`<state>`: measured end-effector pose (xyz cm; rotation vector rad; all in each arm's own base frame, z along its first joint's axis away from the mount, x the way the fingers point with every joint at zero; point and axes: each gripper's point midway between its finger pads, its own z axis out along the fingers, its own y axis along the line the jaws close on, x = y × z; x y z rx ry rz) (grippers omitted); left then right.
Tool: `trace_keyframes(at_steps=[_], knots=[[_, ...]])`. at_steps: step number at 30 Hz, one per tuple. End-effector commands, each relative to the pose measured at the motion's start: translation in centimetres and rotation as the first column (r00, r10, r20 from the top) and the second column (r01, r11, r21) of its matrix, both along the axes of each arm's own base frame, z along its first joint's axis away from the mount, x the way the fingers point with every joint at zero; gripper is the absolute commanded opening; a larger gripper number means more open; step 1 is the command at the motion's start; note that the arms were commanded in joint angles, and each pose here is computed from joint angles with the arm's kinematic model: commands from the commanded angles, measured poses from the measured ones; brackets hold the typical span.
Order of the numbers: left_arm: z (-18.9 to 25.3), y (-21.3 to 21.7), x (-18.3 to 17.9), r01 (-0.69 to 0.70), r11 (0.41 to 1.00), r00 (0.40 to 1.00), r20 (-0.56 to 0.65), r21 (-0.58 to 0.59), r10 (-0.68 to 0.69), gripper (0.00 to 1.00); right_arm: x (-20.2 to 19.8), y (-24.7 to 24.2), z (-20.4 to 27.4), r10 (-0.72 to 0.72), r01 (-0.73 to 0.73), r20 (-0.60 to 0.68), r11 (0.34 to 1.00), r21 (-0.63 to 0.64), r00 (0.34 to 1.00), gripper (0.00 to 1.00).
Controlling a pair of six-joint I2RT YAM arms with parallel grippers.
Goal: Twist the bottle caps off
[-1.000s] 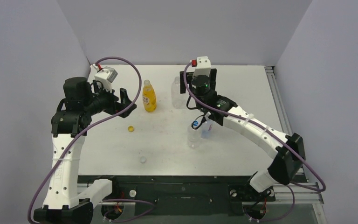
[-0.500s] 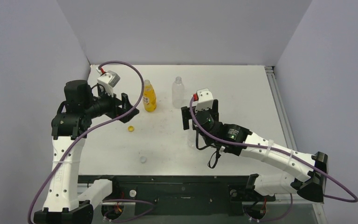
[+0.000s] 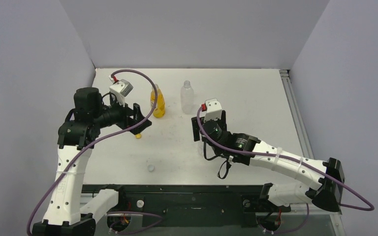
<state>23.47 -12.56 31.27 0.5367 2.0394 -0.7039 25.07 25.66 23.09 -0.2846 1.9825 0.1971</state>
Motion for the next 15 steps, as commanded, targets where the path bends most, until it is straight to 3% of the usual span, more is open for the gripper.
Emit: trace_keyframes(at_steps=[1,6,10,12,15], knots=[[1.1,-0.3,0.3,0.006,1.0,0.999,0.052,-0.006,-0.006,0.97,0.0,0.7,-1.4,-0.001,0.001,-0.019,1.0,0.026,1.0,0.66],[1.2,-0.3,0.3,0.002,1.0,0.998,0.059,-0.007,-0.002,0.97,0.1,1.1,-2.5,0.003,-0.002,-0.03,1.0,0.009,1.0,0.61],[1.1,-0.3,0.4,0.002,1.0,0.998,0.055,-0.006,-0.002,0.97,0.2,1.1,-2.9,-0.004,0.004,-0.028,1.0,0.009,1.0,0.51],[1.0,-0.3,0.4,0.001,1.0,0.998,0.055,-0.004,-0.001,0.97,0.2,1.0,-3.0,-0.01,0.01,-0.028,1.0,0.012,1.0,0.42],[1.0,-0.2,0.6,-0.015,1.0,0.998,0.054,-0.003,0.015,0.97,0.3,0.9,-2.9,-0.02,0.02,-0.025,1.0,0.011,1.0,0.19]])
